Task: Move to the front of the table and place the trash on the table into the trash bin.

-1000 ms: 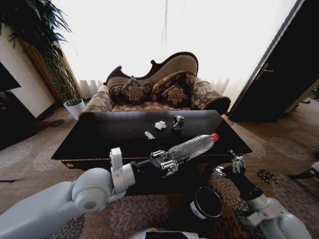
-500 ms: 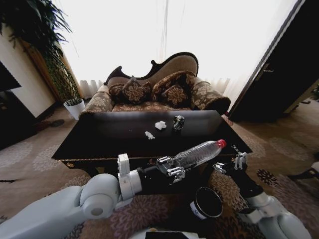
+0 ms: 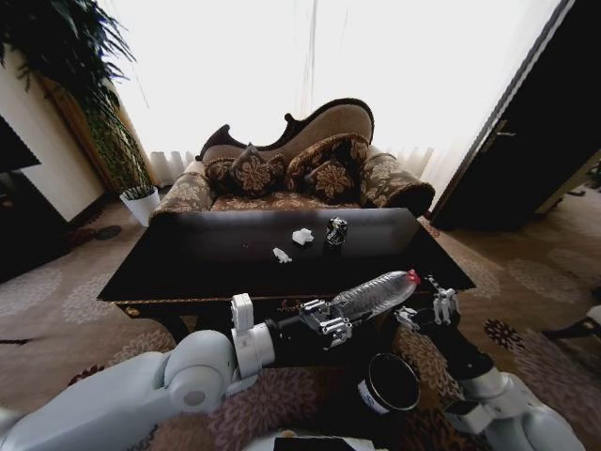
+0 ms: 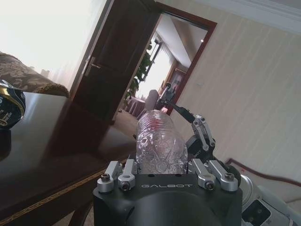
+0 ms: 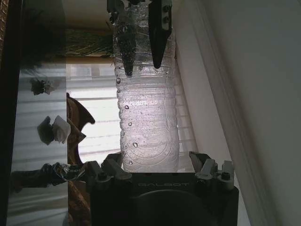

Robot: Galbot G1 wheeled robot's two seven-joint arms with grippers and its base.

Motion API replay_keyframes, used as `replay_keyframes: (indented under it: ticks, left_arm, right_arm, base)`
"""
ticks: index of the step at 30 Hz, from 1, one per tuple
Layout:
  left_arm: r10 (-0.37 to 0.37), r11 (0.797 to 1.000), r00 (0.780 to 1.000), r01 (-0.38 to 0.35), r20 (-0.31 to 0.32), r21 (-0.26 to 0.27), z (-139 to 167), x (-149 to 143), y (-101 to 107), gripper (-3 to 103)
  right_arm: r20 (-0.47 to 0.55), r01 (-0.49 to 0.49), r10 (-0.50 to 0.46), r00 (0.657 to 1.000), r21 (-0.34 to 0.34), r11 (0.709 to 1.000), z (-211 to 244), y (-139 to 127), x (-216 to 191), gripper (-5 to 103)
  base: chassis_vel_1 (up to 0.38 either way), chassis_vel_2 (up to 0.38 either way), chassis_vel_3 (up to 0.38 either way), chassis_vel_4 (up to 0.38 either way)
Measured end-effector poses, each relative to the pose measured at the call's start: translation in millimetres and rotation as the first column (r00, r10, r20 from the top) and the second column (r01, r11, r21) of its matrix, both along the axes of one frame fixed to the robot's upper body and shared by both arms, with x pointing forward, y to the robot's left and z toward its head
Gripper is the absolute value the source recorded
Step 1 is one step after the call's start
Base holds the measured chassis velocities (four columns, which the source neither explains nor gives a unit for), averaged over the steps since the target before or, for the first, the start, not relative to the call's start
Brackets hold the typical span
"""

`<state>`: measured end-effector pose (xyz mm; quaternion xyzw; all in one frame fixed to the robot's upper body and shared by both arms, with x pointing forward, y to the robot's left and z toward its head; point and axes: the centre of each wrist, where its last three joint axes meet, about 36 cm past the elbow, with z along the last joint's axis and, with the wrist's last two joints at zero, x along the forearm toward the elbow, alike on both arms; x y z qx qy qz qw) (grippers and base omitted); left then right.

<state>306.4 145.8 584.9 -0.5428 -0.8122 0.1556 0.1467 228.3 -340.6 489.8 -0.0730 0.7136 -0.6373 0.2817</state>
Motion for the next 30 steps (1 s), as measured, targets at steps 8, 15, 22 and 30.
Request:
replay_keyframes:
  ticks: [8,15,22,30]
  left_arm:
    - [-0.006,1.000,1.000,0.006,-0.004,0.000,-2.6,-1.1,-1.4,41]
    - [-0.004,1.000,1.000,0.004,0.002,0.009,-2.3,-1.6,0.8,41]
    - [-0.003,1.000,1.000,0.003,0.007,0.016,2.2,-0.3,3.5,41]
    - [0.018,0.999,0.997,-0.020,0.074,0.034,3.7,1.1,3.9,59]
  right_arm:
    - [-0.006,-0.006,0.006,1.000,-0.001,1.000,-2.2,0.2,0.1,49]
    - [-0.006,-0.011,0.011,1.000,0.002,1.000,-3.6,2.0,0.8,36]
    - [-0.008,-0.016,0.016,1.000,0.006,1.000,-5.0,3.0,-0.5,29]
    - [-0.006,-0.018,0.018,1.000,0.022,1.000,-5.4,3.1,-1.4,28]
  base:
    - [0.000,0.000,0.000,0.000]
    - [0.000,0.000,0.000,0.000]
    - [0.000,0.000,0.000,0.000]
    - [0.000,0.000,0.000,0.000]
